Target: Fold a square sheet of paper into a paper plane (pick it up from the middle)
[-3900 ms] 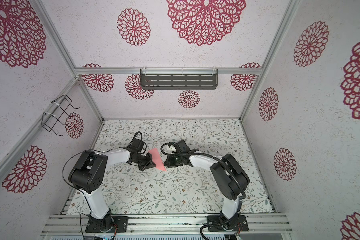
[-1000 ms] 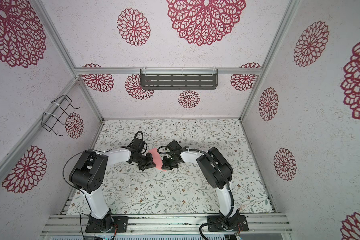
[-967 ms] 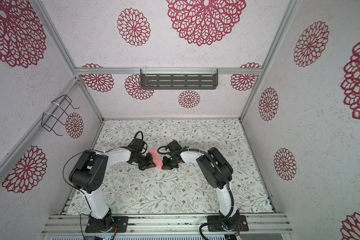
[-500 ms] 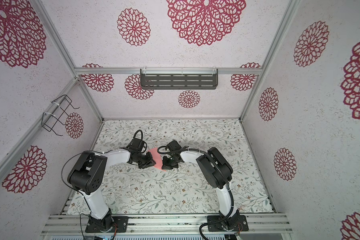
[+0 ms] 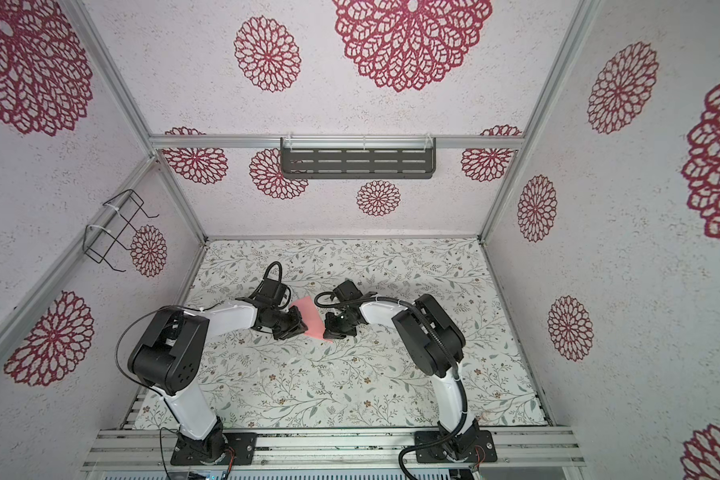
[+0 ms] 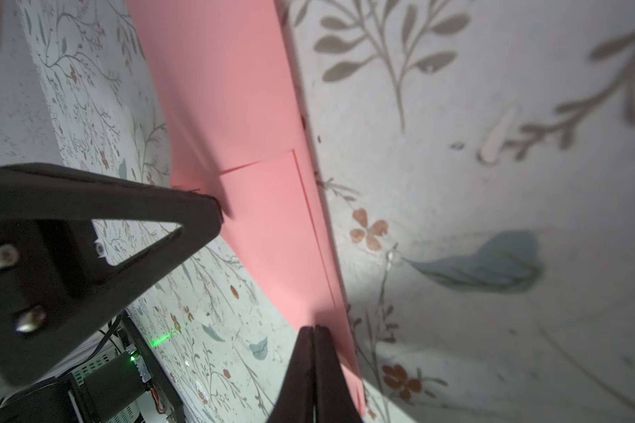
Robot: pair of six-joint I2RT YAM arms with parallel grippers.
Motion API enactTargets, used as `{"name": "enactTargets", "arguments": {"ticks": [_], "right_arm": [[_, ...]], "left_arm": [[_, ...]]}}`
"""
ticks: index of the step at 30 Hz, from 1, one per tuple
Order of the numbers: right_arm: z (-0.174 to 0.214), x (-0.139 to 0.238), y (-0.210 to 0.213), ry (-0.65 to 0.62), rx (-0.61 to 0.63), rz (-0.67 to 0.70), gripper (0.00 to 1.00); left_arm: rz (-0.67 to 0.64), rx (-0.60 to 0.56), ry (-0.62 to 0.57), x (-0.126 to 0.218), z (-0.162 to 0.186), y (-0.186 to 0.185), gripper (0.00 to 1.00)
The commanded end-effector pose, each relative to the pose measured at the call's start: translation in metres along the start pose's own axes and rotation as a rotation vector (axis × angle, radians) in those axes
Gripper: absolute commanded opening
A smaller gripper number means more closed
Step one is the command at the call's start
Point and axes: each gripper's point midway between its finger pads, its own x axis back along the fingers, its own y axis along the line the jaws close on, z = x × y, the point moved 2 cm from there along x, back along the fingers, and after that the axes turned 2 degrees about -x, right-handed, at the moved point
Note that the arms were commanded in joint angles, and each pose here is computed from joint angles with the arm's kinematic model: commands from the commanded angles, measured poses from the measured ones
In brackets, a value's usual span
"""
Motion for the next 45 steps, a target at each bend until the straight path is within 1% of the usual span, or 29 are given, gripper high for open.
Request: {"name": "enactTargets", "arguments": {"ticks": [1,9,13,17,22,25,28,30,33,35,37,41,45], "right_arm": [[0.015,-0.014,-0.036,0.053,-0.053,0.132,0.07],[0.018,-0.017,-0.042,0.065,-0.062,0.151,0.07],[0.018,-0.017,-0.042,0.065,-0.064,0.152,0.07],[0.018,-0.018,-0.043,0.065,-0.065,0.155,0.07],[0.019,-0.018,-0.043,0.066,-0.065,0.156,0.08],[0.019,-0.017,-0.043,0.064,-0.063,0.158,0.08],[0.018,-0.016,-0.043,0.061,-0.060,0.156,0.08],[0.018,-0.016,-0.041,0.057,-0.060,0.151,0.08],[0.018,-0.016,-0.041,0.057,-0.061,0.151,0.08],[0.018,-0.016,-0.042,0.056,-0.065,0.152,0.08],[0.019,-0.017,-0.043,0.059,-0.069,0.152,0.08],[0.019,-0.016,-0.043,0.055,-0.074,0.152,0.08],[0.020,-0.016,-0.043,0.054,-0.080,0.149,0.08]], "left_arm": [[-0.094,0.026,-0.007,0.001,0.002,0.028,0.16],[-0.121,0.045,-0.018,0.007,0.003,0.045,0.16],[-0.176,0.028,-0.018,0.015,0.004,0.052,0.16],[-0.228,0.022,-0.032,0.019,-0.002,0.057,0.17],[-0.282,0.040,-0.042,0.022,-0.009,0.065,0.16],[-0.301,0.042,-0.059,0.031,-0.014,0.066,0.16],[-0.266,0.010,-0.096,0.046,-0.022,0.051,0.16],[-0.187,-0.019,-0.108,0.053,-0.023,0.030,0.16],[-0.106,-0.069,-0.114,0.056,-0.018,0.003,0.15],[-0.085,-0.106,-0.102,0.051,-0.013,-0.010,0.14],[-0.091,-0.142,-0.079,0.043,-0.008,-0.017,0.13],[-0.150,-0.192,-0.021,0.025,0.000,-0.019,0.11],[-0.197,-0.188,0.026,0.011,0.005,-0.012,0.09]]}}
